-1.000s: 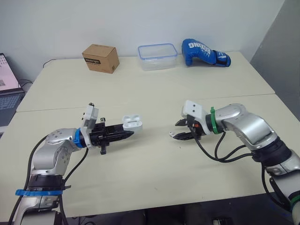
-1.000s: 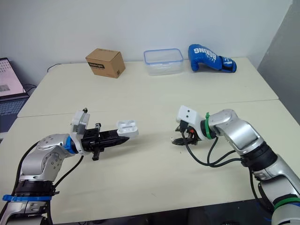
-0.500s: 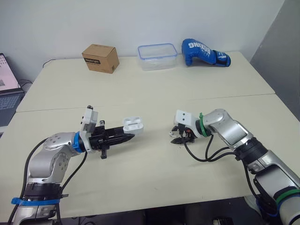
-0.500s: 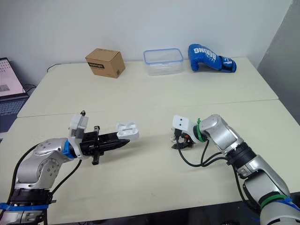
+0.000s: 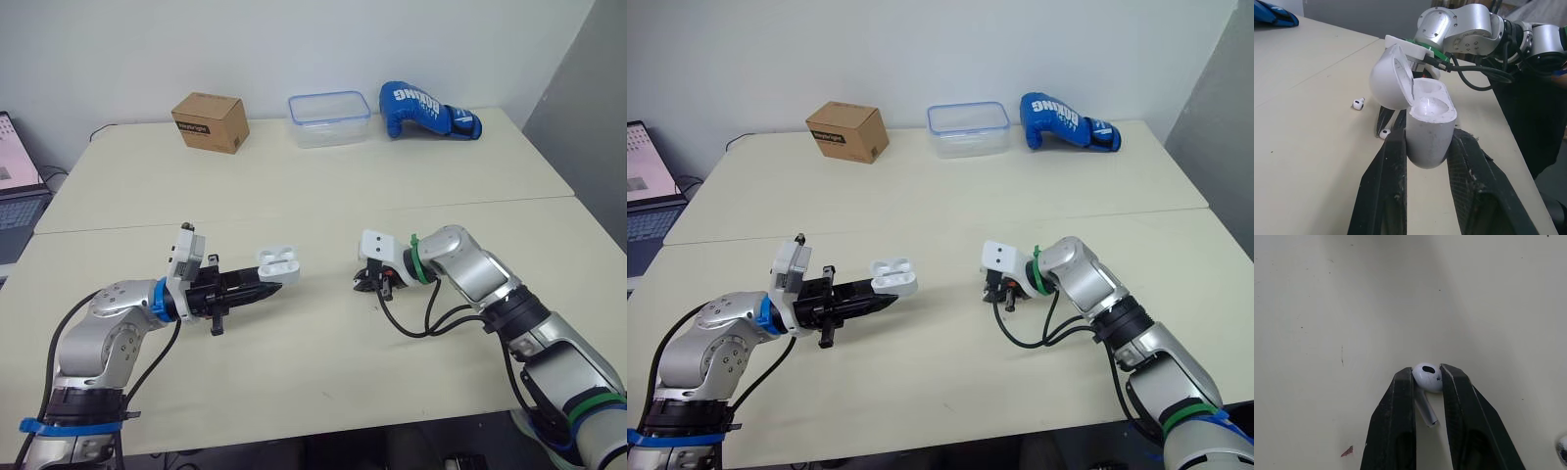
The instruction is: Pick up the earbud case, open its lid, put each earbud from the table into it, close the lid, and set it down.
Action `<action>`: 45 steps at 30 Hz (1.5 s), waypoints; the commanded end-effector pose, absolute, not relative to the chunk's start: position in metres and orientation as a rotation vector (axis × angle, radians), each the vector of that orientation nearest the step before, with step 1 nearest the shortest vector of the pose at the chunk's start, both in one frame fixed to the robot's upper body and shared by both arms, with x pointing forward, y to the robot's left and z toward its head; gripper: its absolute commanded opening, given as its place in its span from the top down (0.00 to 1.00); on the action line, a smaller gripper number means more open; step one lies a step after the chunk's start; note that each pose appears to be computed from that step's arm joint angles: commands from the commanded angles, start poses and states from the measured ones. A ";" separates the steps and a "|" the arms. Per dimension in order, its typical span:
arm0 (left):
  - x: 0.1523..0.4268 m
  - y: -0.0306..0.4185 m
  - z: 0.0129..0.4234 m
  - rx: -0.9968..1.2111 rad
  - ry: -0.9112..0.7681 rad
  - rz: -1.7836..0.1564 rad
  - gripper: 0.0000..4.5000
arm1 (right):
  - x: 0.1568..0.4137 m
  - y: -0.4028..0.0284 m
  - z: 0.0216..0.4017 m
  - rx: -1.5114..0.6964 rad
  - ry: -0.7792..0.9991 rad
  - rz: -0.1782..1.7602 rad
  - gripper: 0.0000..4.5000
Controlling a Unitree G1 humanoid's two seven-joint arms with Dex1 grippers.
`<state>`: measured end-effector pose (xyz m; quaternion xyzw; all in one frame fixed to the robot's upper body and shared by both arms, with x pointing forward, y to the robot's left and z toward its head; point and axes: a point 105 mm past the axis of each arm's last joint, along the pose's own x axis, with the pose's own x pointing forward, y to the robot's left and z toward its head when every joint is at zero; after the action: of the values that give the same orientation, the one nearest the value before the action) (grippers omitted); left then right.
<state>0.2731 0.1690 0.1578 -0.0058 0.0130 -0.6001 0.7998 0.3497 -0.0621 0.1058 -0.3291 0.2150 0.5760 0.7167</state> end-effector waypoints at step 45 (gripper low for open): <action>0.282 0.144 0.171 0.015 -0.038 -1.374 0.82 | 0.316 -0.179 0.112 -1.049 0.623 1.267 0.55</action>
<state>0.2830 0.1460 0.1621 -0.0056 0.0015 -0.6272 0.7789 0.3166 -0.1753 0.1112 -0.4485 0.2675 0.5571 0.6457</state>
